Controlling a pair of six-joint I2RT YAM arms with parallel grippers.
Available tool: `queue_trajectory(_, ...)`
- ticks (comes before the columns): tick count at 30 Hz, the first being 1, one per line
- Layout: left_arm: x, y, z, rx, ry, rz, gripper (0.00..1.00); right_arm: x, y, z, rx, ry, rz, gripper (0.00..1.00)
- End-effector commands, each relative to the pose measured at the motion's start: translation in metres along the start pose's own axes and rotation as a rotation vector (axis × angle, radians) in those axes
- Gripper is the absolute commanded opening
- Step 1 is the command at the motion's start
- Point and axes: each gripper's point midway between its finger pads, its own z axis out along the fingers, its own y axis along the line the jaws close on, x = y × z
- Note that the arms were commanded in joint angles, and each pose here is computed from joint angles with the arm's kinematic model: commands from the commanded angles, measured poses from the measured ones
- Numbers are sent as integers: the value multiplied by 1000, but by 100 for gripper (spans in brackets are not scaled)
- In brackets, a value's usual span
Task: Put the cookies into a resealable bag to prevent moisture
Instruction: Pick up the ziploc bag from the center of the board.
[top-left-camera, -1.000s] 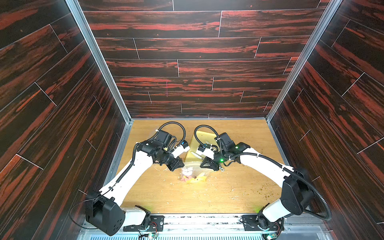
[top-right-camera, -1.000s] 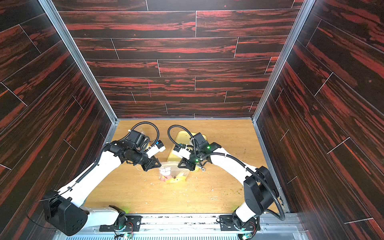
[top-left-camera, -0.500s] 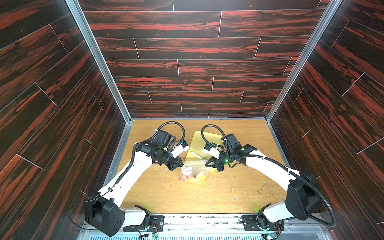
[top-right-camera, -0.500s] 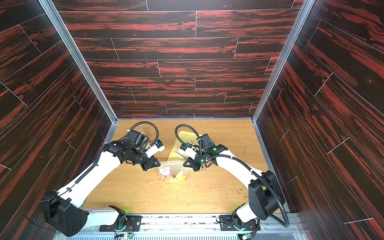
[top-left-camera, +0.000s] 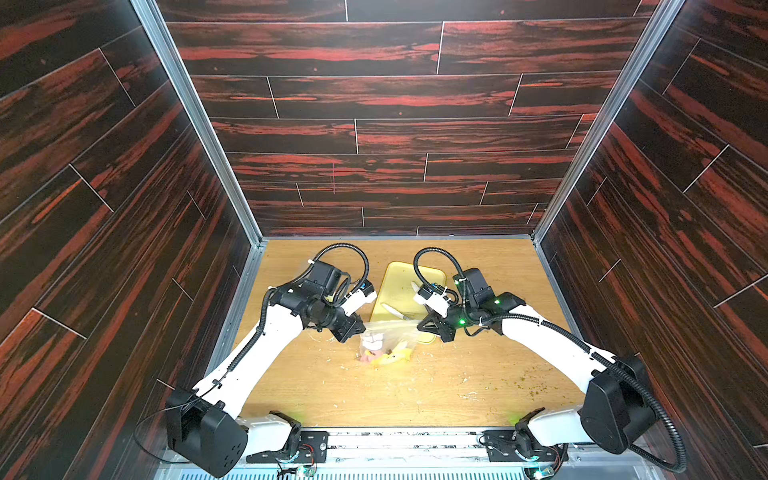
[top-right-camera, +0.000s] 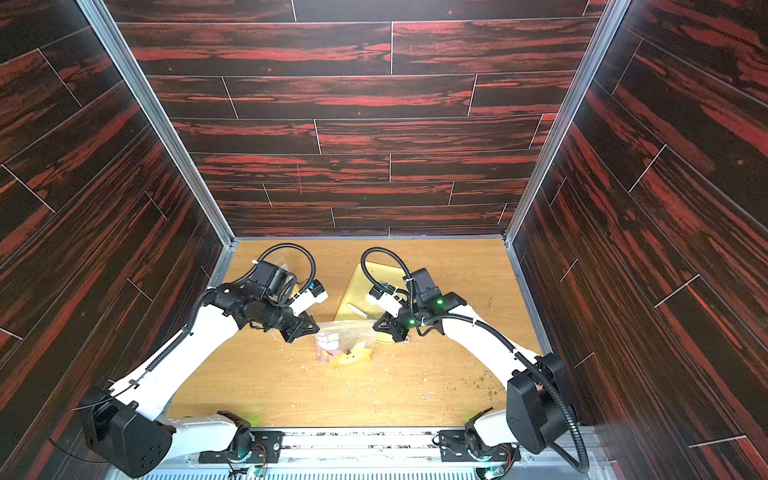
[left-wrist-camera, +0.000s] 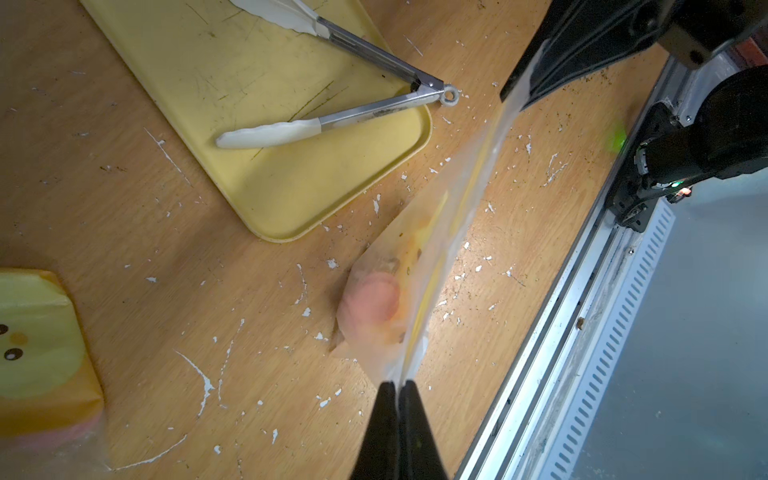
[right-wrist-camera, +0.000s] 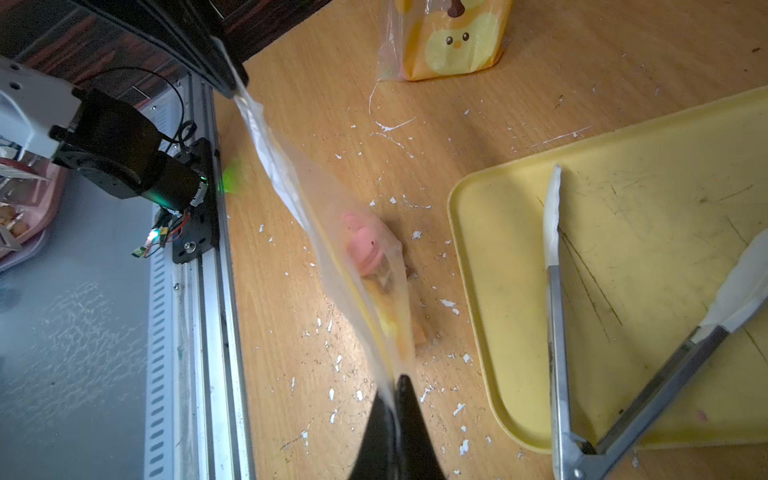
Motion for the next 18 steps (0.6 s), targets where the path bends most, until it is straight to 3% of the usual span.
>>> queue_trajectory(1, 2, 8, -8, -69, -9, -27, 0, -14, 8, -8, -31, -48, -22, 0)
queue_trajectory(6, -6, 42, -28, -285, -34, -130, 0, -56, 8, -4, -63, -141, -68, 4)
queue_trajectory(11, -9, 81, -55, -490, -71, -281, 0, -93, -20, 14, -10, -171, -95, 33)
queue_trajectory(14, -13, 114, -71, -604, -147, -429, 0, -112, -35, 7, 88, -221, -113, 43)
queue_trajectory(18, -26, 142, -71, -636, -245, -579, 0, -126, -47, -6, 187, -264, -127, 51)
